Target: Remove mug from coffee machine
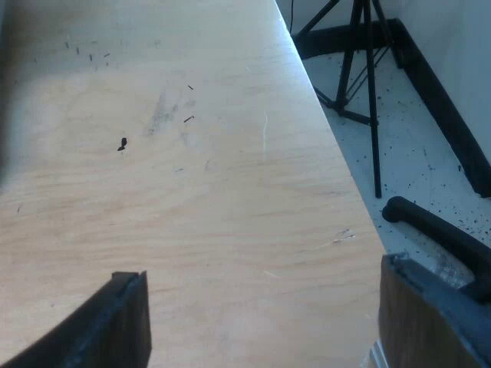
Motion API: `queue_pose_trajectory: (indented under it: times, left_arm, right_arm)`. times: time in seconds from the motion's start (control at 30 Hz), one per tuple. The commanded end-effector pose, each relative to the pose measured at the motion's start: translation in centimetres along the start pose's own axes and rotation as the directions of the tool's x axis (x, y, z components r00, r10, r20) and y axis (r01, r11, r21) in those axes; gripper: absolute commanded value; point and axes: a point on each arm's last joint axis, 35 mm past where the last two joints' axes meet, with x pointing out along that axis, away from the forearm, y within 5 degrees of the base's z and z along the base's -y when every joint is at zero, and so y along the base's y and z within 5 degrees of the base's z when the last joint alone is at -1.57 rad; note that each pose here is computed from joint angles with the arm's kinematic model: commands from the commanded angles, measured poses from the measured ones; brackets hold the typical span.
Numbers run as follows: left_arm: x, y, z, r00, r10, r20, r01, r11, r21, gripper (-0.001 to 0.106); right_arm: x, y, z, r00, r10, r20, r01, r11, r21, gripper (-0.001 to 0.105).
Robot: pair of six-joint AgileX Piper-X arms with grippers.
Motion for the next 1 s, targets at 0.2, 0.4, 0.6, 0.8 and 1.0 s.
queue_pose_trajectory:
  times: [0.2, 0.4, 0.6, 0.8, 1.0]
  left_arm:
    - [0.2, 0.0, 0.2, 1.000, -0.005, -0.006, 0.005, 1.000, -0.004, 0.079]
    - [0.1, -0.1, 0.2, 1.000, -0.027, -0.006, 0.027, 1.000, -0.008, 0.079]
    - [-0.1, -0.4, 0.5, 0.996, -0.086, -0.015, 0.086, 0.996, 0.010, 0.079]
    - [0.3, -0.8, 1.7, 0.989, -0.145, -0.034, 0.146, 0.989, 0.036, 0.079]
    - [0.5, -1.5, 3.3, 0.974, -0.224, -0.032, 0.226, 0.972, 0.065, 0.079]
  right_arm:
    - [-0.1, -0.1, 0.2, 1.000, -0.008, 0.005, 0.008, 1.000, 0.010, 0.064]
    - [-0.8, -0.4, 0.9, 0.999, -0.007, 0.037, 0.007, 1.000, 0.014, 0.064]
    - [-1.7, -0.4, 1.7, 0.994, 0.069, 0.090, -0.065, 0.997, -0.051, 0.064]
    - [-2.0, -0.5, 3.1, 0.986, 0.145, 0.088, -0.137, 0.987, -0.084, 0.064]
    - [-1.6, -0.5, 5.8, 0.958, 0.283, 0.052, -0.274, 0.952, -0.140, 0.064]
